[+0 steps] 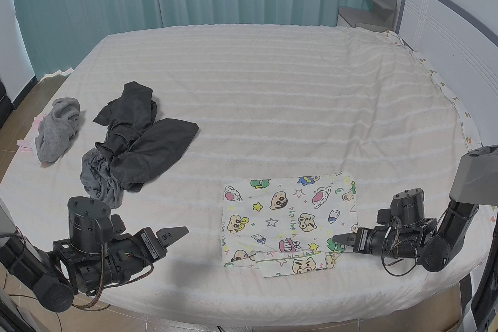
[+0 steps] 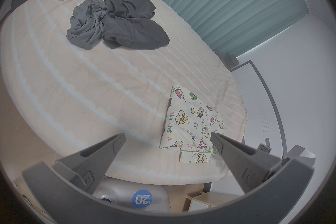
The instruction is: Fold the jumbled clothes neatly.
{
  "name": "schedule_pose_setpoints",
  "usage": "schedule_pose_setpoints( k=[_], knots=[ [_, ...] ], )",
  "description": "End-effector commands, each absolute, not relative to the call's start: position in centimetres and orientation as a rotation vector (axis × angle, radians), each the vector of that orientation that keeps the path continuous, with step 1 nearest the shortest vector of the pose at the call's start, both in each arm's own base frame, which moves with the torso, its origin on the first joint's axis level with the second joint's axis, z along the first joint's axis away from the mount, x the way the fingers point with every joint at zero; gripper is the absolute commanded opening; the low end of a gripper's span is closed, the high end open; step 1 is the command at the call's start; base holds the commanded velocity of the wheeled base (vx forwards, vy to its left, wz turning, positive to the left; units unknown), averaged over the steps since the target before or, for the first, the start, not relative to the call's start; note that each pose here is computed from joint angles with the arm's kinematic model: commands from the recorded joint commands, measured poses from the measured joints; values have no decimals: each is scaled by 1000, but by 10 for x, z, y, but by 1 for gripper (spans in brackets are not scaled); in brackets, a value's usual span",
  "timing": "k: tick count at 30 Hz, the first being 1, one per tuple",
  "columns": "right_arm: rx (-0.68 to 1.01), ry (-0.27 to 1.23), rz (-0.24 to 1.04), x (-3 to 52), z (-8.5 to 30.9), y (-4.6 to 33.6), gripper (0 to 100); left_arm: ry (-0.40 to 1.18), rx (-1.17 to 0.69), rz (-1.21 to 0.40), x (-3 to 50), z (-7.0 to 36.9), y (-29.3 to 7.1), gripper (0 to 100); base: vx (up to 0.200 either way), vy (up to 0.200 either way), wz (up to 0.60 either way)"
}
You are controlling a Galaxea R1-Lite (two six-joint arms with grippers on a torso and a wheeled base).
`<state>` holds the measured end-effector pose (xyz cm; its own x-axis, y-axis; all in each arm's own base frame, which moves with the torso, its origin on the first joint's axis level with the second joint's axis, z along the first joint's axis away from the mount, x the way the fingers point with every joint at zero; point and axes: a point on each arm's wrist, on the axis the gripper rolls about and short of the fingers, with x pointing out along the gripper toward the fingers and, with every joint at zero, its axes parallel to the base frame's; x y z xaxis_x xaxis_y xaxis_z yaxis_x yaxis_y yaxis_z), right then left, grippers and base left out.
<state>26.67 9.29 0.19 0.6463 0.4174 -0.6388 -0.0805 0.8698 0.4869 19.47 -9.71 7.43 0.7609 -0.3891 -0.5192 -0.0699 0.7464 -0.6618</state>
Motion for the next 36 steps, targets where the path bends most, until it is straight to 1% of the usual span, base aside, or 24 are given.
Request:
schedule_pose_setpoints(
  k=[1,11,15,26,36],
  knots=[
    [439,838,290,266,-1,93,0,698,-719,-188,195,74,-97,100,0,0,0],
    [442,841,274,255,3,85,0,697,-718,-189,195,74,-97,100,0,0,0],
    [450,832,284,241,14,81,0,698,-717,-190,195,74,-97,100,0,0,0],
    [466,823,256,235,21,69,0,698,-717,-190,195,74,-97,100,0,0,0],
    [457,909,238,222,7,67,0,701,-717,-189,195,73,-97,100,0,0,0]
  ],
)
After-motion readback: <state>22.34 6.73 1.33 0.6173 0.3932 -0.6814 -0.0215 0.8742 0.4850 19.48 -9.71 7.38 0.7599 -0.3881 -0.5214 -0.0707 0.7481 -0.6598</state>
